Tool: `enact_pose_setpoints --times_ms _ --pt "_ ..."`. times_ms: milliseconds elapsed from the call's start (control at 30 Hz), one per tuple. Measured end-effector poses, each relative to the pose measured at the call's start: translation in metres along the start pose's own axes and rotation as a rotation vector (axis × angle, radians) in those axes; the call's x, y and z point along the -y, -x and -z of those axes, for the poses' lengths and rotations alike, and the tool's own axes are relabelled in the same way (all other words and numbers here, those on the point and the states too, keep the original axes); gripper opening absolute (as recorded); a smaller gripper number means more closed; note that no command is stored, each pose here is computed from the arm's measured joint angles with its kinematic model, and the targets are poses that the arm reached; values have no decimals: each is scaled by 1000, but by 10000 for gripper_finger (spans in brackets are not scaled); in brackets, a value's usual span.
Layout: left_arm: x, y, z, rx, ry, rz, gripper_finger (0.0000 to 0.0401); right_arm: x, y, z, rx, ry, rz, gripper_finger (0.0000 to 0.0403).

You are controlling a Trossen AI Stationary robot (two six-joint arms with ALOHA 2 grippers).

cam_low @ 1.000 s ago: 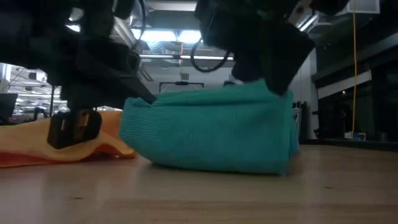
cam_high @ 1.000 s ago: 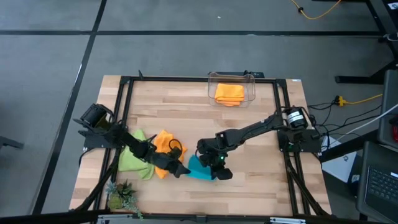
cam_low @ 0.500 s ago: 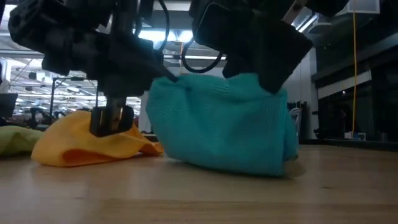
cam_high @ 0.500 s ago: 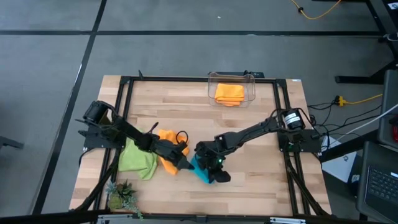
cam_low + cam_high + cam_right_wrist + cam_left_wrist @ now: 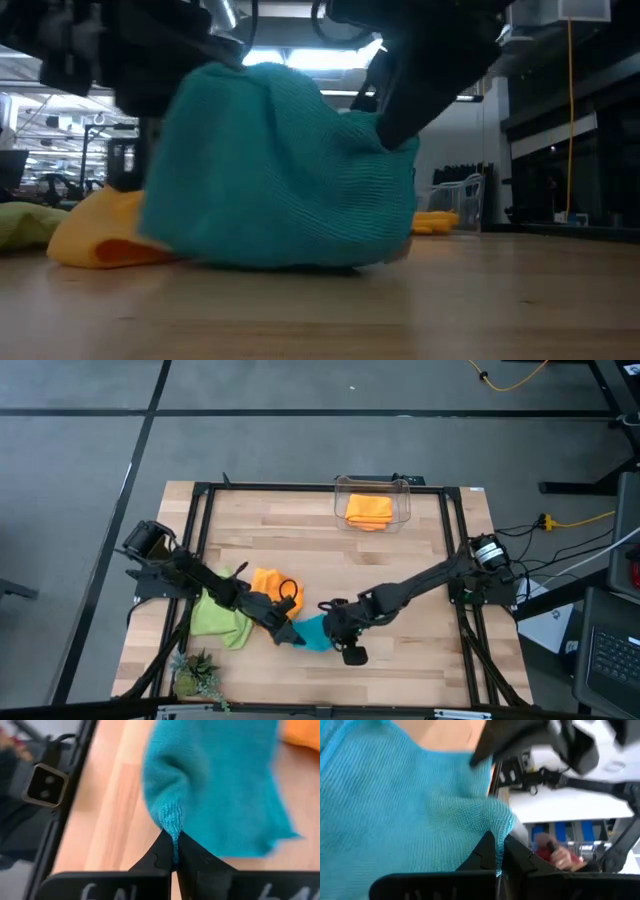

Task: Fold microfiber towels
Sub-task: Fold the blue microfiber towel

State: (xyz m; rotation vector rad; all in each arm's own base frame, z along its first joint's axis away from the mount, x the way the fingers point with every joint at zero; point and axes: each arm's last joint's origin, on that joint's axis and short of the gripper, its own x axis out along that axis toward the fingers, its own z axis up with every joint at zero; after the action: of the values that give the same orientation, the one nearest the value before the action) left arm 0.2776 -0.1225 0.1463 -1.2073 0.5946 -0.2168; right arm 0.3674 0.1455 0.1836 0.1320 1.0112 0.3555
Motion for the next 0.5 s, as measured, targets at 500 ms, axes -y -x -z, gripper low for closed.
enact_pose_setpoints --times_ms 500 --pt "6 -1 40 -91 -68 -18 82 -3 0 10 -77 -134 78 98"
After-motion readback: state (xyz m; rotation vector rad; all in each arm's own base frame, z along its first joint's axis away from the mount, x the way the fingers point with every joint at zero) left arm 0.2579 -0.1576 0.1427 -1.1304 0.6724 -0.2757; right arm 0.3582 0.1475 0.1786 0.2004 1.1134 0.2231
